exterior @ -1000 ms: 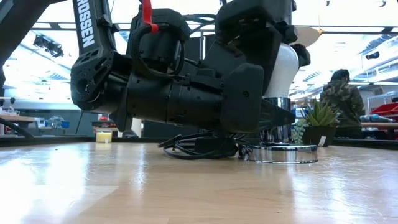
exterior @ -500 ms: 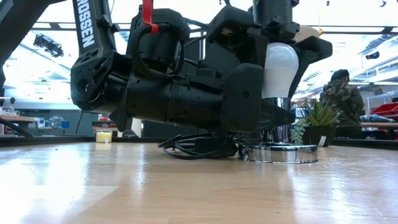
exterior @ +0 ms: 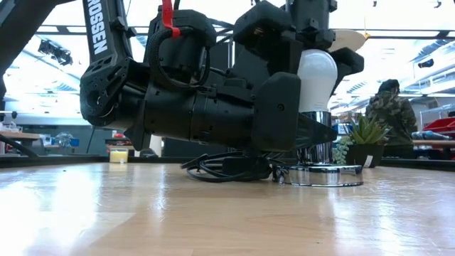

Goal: Screw lightbulb
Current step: Insert the light bulb into the lamp

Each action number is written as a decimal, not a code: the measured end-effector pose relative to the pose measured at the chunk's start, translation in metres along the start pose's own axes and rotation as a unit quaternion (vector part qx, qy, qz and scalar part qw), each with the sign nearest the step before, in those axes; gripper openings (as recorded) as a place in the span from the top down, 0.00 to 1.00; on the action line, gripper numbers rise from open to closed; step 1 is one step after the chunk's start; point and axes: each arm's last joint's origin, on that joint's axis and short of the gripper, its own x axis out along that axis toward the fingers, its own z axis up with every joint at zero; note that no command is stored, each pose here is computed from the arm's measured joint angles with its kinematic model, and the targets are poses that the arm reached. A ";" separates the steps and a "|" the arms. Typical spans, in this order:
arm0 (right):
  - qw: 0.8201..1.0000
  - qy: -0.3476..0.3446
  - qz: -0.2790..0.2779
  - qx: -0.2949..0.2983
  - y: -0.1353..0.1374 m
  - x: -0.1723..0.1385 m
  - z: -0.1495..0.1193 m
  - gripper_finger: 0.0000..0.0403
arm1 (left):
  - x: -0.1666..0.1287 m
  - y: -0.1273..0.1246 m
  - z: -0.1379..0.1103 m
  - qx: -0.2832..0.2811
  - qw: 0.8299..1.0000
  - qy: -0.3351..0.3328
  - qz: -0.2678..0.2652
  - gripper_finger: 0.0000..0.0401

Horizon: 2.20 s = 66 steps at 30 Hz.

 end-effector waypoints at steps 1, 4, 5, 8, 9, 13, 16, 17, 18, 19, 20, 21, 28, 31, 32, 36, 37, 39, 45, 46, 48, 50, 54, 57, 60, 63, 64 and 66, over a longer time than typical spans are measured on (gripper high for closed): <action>1.000 -0.001 0.000 -0.015 0.000 0.000 0.000 0.27 | 0.000 0.000 0.000 0.000 1.000 0.000 0.000 0.51; 0.998 -0.002 0.000 -0.056 0.000 0.000 0.000 0.23 | 0.000 0.000 0.000 0.000 1.000 0.000 0.000 0.51; 0.998 0.000 0.001 -0.068 0.000 -0.001 0.000 0.22 | 0.000 0.000 0.000 0.000 1.000 0.000 0.000 0.51; 0.995 0.016 0.009 -0.094 0.000 -0.003 0.000 0.18 | 0.000 0.000 0.000 0.000 1.000 0.000 0.000 0.51; 0.994 0.021 0.008 -0.104 -0.001 -0.006 0.000 0.16 | 0.000 0.000 0.000 0.001 1.000 0.000 0.000 0.51; 0.987 0.014 0.015 -0.157 0.003 -0.024 0.002 0.13 | 0.000 0.000 0.000 0.001 1.000 0.001 -0.001 0.51; 0.977 0.004 0.020 -0.213 0.006 -0.039 0.003 0.13 | 0.000 0.000 0.000 0.002 1.000 0.001 -0.001 0.51; 0.972 0.002 0.021 -0.232 0.007 -0.043 0.002 0.13 | 0.000 0.000 0.000 0.002 1.000 0.001 -0.001 0.51; 0.967 0.001 0.020 -0.252 0.007 -0.045 0.002 0.14 | 0.000 0.000 0.000 0.002 1.000 0.001 -0.001 0.51; 0.962 0.002 0.017 -0.274 0.007 -0.047 0.000 0.14 | 0.000 0.000 0.000 0.002 1.000 0.001 -0.001 0.51; 0.955 0.004 0.014 -0.296 0.007 -0.048 -0.001 0.14 | 0.000 0.000 0.000 0.002 1.000 0.001 -0.001 0.51; 0.948 0.006 0.012 -0.318 0.007 -0.048 -0.003 0.14 | 0.000 0.000 0.000 0.002 1.000 0.001 -0.001 0.51; 0.837 0.010 0.002 -0.547 0.009 -0.044 -0.017 0.15 | 0.000 0.000 0.000 0.003 1.000 0.001 -0.002 0.51; 0.770 0.003 -0.006 -0.638 0.010 -0.044 -0.022 0.15 | 0.000 0.000 0.000 0.003 1.000 0.002 -0.002 0.51; 0.750 0.002 -0.006 -0.661 0.011 -0.044 -0.023 0.15 | 0.000 0.000 0.000 0.003 1.000 0.002 -0.002 0.51; 0.683 0.001 -0.006 -0.731 0.013 -0.044 -0.027 0.16 | 0.000 -0.001 0.000 0.003 1.000 0.002 -0.002 0.51; 0.671 0.001 -0.006 -0.742 0.013 -0.043 -0.028 0.16 | 0.000 -0.001 0.000 0.003 1.000 0.002 -0.002 0.51; 0.652 0.001 -0.005 -0.759 0.015 -0.041 -0.029 0.16 | 0.000 -0.001 0.000 0.004 1.000 0.002 -0.003 0.51; 0.627 0.006 -0.005 -0.779 0.018 -0.028 -0.028 0.16 | 0.000 -0.001 0.000 0.004 1.000 0.002 -0.003 0.51; 0.627 0.007 -0.005 -0.779 0.018 -0.028 -0.028 0.16 | 0.000 -0.001 0.000 0.004 1.000 0.002 -0.003 0.51; 0.628 0.003 -0.001 -0.778 0.018 -0.027 -0.026 0.16 | 0.000 -0.001 0.000 0.004 1.000 0.002 -0.003 0.51; 0.630 0.006 -0.002 -0.777 0.016 -0.024 -0.024 0.16 | 0.000 -0.001 0.000 0.003 1.000 0.002 -0.003 0.51; 0.636 0.018 0.003 -0.771 0.011 -0.016 -0.020 0.17 | 0.000 -0.001 0.000 0.003 1.000 0.002 -0.003 0.51; 0.640 0.032 -0.002 -0.768 0.006 -0.011 -0.016 0.18 | 0.000 -0.001 0.000 0.003 1.000 0.002 -0.003 0.51; 0.645 0.032 -0.001 -0.764 0.005 -0.008 -0.014 0.20 | 0.000 -0.002 0.000 0.004 1.000 0.002 -0.003 0.51; 0.641 0.024 0.002 -0.767 0.006 -0.006 -0.014 0.24 | 0.000 -0.002 0.000 0.004 1.000 0.002 -0.004 0.51; 0.641 0.021 0.004 -0.767 0.007 -0.006 -0.013 0.25 | 0.000 -0.002 0.000 0.004 1.000 0.002 -0.004 0.51; 0.640 0.022 0.003 -0.768 0.007 -0.006 -0.014 0.28 | -0.001 -0.002 -0.001 0.004 1.000 0.002 -0.003 0.51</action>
